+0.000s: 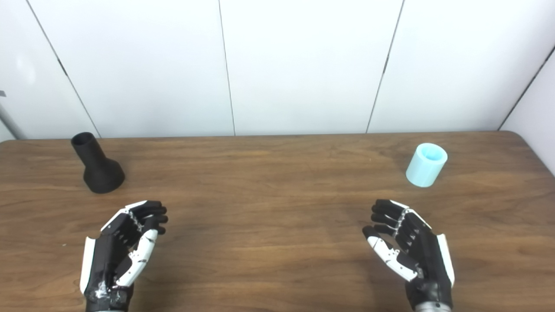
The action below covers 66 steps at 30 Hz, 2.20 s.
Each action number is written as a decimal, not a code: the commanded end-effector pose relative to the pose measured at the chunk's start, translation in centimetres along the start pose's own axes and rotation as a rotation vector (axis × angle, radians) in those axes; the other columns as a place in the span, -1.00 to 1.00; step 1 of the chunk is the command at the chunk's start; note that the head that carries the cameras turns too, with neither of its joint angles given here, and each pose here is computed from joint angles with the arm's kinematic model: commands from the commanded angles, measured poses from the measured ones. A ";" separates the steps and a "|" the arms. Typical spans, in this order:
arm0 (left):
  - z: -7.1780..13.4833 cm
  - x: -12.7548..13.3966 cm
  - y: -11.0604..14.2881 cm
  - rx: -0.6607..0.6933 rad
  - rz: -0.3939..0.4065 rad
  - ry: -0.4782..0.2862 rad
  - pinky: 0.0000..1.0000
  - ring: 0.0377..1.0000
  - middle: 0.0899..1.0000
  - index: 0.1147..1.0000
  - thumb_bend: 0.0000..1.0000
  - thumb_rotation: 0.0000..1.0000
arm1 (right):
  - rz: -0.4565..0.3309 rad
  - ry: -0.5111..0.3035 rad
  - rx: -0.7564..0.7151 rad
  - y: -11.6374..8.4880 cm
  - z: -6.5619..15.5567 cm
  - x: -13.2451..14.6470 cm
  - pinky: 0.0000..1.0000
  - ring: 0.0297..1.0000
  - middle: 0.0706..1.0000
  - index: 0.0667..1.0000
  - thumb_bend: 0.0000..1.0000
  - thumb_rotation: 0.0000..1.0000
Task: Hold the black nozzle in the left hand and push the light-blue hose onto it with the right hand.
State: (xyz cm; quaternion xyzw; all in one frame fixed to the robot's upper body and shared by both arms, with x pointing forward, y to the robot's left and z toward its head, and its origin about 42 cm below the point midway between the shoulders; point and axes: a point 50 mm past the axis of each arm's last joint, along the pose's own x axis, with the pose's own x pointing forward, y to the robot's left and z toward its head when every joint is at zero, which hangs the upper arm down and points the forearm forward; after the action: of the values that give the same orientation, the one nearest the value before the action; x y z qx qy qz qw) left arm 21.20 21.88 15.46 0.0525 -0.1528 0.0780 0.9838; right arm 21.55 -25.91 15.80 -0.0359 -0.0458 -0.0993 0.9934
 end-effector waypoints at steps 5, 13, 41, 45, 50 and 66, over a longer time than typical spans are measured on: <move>-0.5 -4.4 1.1 0.033 0.006 0.094 0.05 0.18 0.20 0.16 -0.43 -0.42 | 0.001 -0.045 -0.002 -0.3 0.9 -0.6 0.30 0.35 0.32 0.27 -0.49 -1.00; -0.4 -4.4 1.2 0.051 0.021 0.090 0.05 0.18 0.20 0.15 -0.41 -0.39 | -0.004 -0.046 0.010 -0.2 0.9 -0.6 0.27 0.34 0.31 0.25 -0.48 -1.00; -0.7 -3.0 -1.8 0.101 0.159 0.059 0.10 0.30 0.30 0.26 0.13 -0.43 | -0.020 -0.045 0.009 -3.0 0.5 0.5 0.14 0.31 0.33 0.26 -0.60 -0.90; -0.8 -2.4 -0.6 0.099 0.189 0.057 0.49 0.59 0.57 0.53 0.41 -0.47 | -0.013 -0.045 0.000 -3.4 0.4 0.7 0.14 0.32 0.34 0.27 -0.64 -0.87; -0.8 -0.5 1.9 0.190 0.209 0.005 0.62 0.75 0.79 0.80 0.53 -0.46 | -0.002 -0.054 -0.003 -4.1 0.2 0.9 0.11 0.31 0.33 0.26 -0.67 -0.95; 1.3 3.7 9.8 0.404 0.359 0.002 0.63 0.76 0.80 0.86 0.74 -0.35 | -0.032 0.014 0.052 -4.8 -0.5 2.1 0.18 0.30 0.28 0.19 -0.32 -0.12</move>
State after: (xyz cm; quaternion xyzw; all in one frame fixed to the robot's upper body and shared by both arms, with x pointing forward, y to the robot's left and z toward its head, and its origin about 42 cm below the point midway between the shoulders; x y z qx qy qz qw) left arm 22.07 31.47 17.26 0.2070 -0.1124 0.2784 0.9312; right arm 22.14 -30.75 14.57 -0.0038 -0.0102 -0.1159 0.9932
